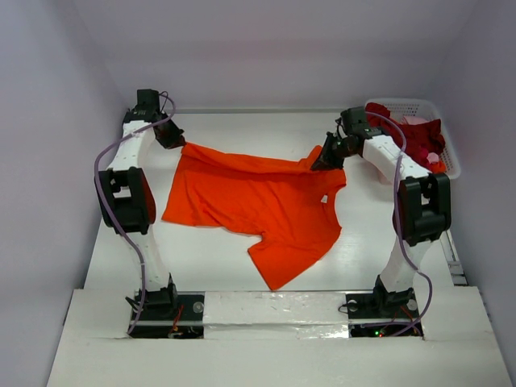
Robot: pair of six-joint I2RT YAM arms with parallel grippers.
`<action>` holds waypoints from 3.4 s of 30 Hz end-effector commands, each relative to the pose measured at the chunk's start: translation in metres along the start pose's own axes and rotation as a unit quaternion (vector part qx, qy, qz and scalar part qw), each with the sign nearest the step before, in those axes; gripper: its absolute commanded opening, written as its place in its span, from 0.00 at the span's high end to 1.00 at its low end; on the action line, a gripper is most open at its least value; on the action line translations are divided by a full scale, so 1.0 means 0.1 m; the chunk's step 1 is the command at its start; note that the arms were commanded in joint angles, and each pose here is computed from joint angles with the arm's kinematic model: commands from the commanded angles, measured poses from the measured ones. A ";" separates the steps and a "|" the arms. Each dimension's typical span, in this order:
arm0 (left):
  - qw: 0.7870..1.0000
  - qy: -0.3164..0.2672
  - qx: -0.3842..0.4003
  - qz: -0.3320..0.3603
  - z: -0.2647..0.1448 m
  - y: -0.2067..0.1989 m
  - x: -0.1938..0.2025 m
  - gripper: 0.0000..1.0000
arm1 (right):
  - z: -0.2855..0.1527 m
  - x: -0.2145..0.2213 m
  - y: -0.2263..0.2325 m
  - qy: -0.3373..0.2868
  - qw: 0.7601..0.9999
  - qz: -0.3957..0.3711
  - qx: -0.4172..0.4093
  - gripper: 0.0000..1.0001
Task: Fold and stack the t-shirts
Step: Fold the flattened tshirt in 1/3 of the way
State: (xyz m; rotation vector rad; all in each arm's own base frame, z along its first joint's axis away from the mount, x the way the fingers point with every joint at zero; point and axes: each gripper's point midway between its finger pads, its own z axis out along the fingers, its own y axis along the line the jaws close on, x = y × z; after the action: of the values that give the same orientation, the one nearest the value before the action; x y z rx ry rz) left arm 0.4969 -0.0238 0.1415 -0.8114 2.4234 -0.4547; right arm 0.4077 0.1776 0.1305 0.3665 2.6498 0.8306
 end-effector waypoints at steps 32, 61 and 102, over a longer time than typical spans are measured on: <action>1.000 0.004 -0.025 0.007 -0.14 0.26 0.29 1.00 | -0.05 0.29 -0.17 0.002 1.000 -0.012 0.007 1.00; 0.997 0.014 -0.077 -0.003 -0.11 0.68 0.40 1.00 | 0.12 0.51 -0.16 0.024 0.999 -0.035 0.014 1.00; 0.990 0.037 -0.136 -0.029 0.26 1.27 0.62 0.67 | 0.52 0.77 -0.40 0.042 0.998 -0.007 0.035 0.89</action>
State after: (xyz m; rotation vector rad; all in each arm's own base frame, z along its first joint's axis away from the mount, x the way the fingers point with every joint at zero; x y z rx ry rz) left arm 0.4171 0.0230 0.0459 -0.9879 2.5663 -0.2209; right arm 0.3461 0.1958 0.0521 0.3324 2.7901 0.7766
